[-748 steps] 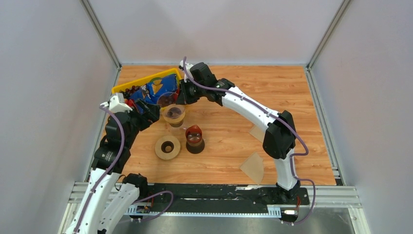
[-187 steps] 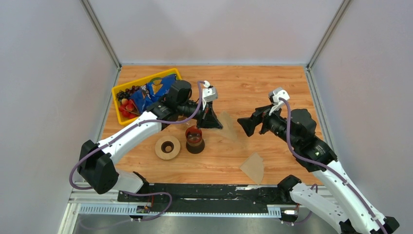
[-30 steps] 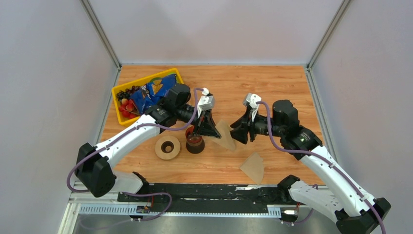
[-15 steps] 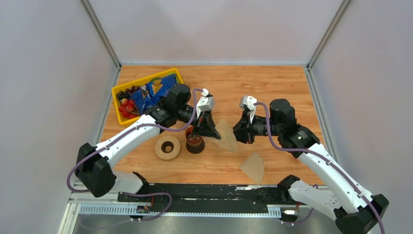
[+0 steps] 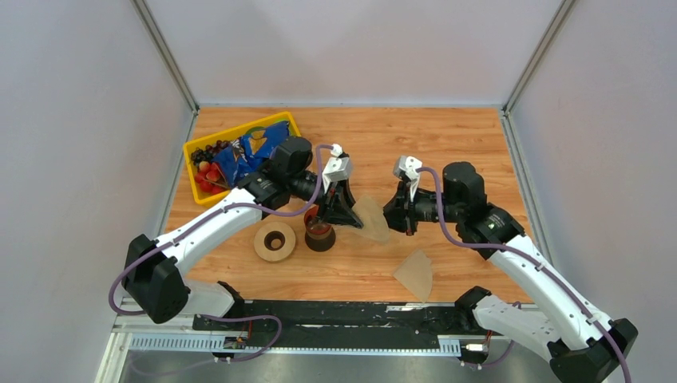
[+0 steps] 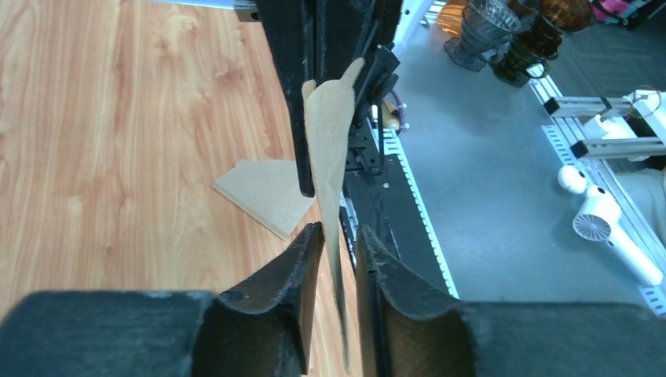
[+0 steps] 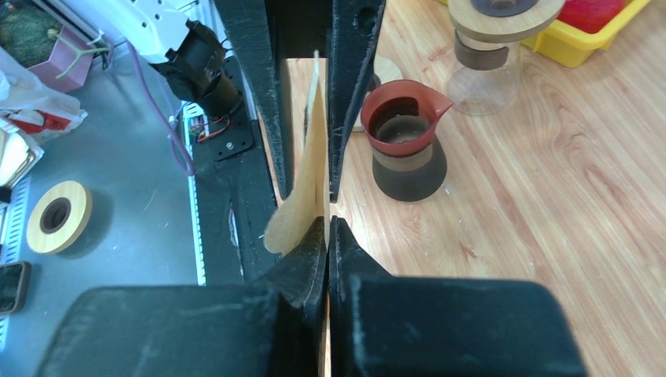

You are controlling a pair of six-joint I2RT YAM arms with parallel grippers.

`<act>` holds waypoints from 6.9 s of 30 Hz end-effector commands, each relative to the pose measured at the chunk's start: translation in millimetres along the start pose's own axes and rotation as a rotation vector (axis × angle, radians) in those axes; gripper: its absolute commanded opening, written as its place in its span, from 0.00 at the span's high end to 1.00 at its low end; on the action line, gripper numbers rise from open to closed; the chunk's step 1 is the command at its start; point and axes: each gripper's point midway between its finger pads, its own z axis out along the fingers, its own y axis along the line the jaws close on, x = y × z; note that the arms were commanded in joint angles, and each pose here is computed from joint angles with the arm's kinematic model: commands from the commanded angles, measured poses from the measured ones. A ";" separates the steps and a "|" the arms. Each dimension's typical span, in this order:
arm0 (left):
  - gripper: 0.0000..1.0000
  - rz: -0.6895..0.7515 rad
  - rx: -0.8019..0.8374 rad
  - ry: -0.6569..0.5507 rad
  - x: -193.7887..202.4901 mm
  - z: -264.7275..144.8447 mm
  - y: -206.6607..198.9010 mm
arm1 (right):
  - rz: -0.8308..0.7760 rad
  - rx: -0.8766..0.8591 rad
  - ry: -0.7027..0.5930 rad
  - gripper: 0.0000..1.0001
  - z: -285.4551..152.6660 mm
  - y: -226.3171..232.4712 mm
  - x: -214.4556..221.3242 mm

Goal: Place the coffee filter in the dripper

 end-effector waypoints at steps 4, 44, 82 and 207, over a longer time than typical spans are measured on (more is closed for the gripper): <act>0.46 0.041 -0.136 -0.073 -37.4 -6.6 6.9 | -0.025 0.117 -0.108 1.00 -14.6 -5.2 -34.2; 0.00 -0.312 -0.902 -0.141 -43.6 -17.7 106.7 | 0.609 0.811 -0.172 1.00 1.3 -125.6 -29.2; 0.00 -0.275 -1.249 -0.092 -35.1 -31.1 145.8 | 0.603 0.813 -0.125 1.00 2.2 -125.1 -25.6; 0.95 -0.546 -1.632 -0.145 -29.7 -244.5 113.8 | 0.156 0.899 -0.393 0.00 -104.8 -93.5 -51.4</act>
